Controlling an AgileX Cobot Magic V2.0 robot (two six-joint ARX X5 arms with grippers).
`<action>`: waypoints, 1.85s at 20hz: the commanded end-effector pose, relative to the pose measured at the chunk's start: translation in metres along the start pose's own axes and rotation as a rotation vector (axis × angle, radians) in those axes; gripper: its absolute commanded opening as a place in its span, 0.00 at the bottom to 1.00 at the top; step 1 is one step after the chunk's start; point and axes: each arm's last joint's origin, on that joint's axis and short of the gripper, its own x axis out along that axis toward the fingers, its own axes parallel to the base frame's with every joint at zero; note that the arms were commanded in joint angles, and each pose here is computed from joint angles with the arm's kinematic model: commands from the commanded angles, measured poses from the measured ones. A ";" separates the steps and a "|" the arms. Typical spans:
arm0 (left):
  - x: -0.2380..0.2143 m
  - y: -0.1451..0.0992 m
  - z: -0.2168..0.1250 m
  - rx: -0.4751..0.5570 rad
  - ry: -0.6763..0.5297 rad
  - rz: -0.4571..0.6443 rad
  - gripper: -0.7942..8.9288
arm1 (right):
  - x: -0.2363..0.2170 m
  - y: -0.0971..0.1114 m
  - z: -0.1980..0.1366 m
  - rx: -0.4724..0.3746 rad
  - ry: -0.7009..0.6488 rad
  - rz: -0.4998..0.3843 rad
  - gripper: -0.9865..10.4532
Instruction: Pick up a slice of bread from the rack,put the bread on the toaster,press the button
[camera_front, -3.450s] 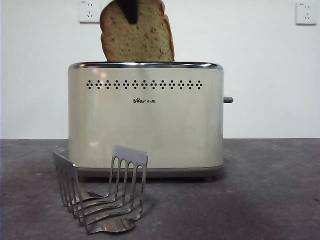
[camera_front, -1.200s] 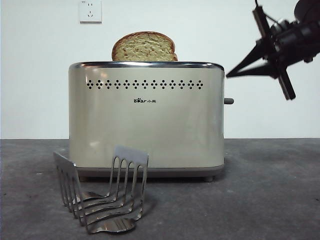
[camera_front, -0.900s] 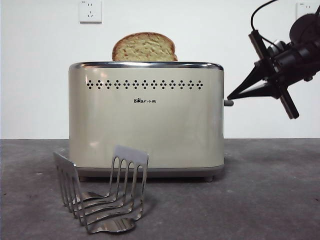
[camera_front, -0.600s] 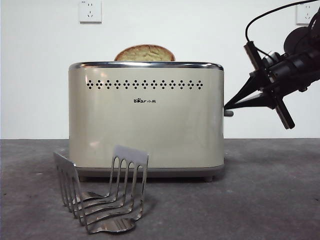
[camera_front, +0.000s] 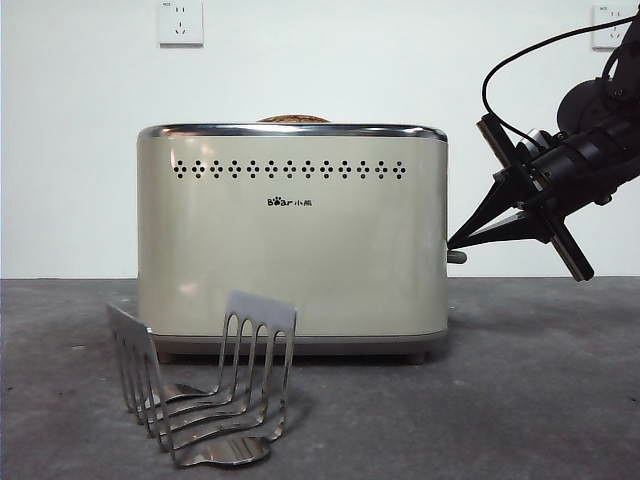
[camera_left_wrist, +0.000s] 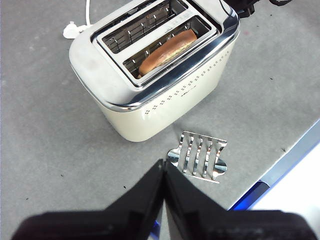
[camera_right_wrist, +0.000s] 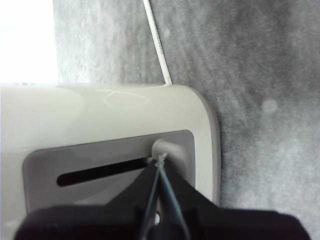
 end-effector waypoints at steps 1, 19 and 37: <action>-0.001 0.001 -0.001 -0.016 -0.005 0.003 0.08 | 0.014 -0.026 -0.009 0.069 0.048 -0.114 0.08; -0.001 0.001 -0.001 -0.015 -0.005 0.002 0.08 | 0.016 -0.024 -0.004 0.052 0.076 -0.087 0.08; -0.001 0.001 -0.001 0.022 -0.007 0.028 0.08 | -0.112 0.145 -0.016 -0.382 -0.128 -0.079 0.08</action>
